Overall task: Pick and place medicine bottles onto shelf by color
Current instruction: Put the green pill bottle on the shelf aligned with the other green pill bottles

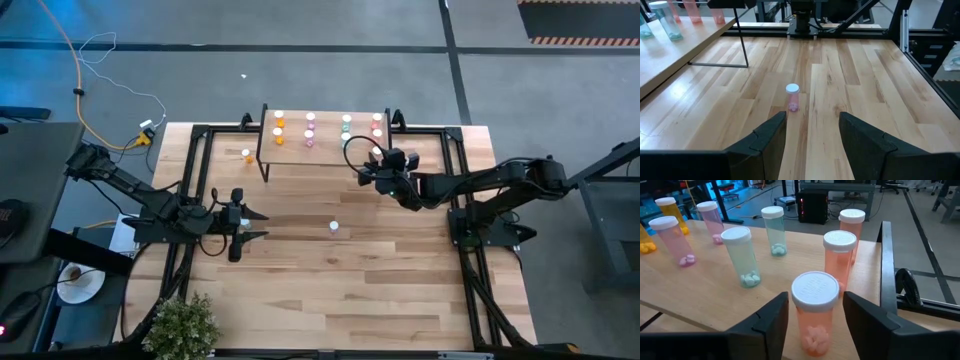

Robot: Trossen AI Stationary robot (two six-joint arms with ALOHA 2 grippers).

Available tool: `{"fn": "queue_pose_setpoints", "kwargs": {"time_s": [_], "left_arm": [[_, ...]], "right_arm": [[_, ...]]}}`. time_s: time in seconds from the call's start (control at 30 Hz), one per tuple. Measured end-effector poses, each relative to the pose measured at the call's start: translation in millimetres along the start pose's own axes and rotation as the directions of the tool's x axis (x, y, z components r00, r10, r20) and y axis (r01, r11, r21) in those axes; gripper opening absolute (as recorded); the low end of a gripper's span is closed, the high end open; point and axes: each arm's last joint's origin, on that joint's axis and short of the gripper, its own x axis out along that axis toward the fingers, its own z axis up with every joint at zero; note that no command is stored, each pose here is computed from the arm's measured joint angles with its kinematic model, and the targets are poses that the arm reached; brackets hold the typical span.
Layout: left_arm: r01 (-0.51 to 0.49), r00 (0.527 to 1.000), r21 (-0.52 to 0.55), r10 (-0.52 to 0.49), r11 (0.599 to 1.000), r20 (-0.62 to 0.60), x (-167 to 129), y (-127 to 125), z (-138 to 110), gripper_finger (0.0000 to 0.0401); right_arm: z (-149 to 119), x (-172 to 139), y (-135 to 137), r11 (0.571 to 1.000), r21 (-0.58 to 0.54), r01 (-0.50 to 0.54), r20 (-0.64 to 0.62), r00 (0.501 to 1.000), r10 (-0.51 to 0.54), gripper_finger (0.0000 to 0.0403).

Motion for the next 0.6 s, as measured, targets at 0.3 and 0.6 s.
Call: {"fn": "queue_pose_setpoints", "kwargs": {"time_s": [0.3,0.6], "left_arm": [[0.000,1.000,0.000,0.000,1.000,0.000,0.0,-0.1,0.0,0.0172],[0.000,1.000,0.000,0.000,1.000,0.000,0.0,0.0,0.0,0.0172]], "right_arm": [[1.9,-0.1,0.4,1.000,0.010,0.011,0.021,1.000,-0.011,0.0197],[4.2,-0.2,1.3,0.999,0.027,0.017,0.044,0.999,-0.018,0.0197]]}}
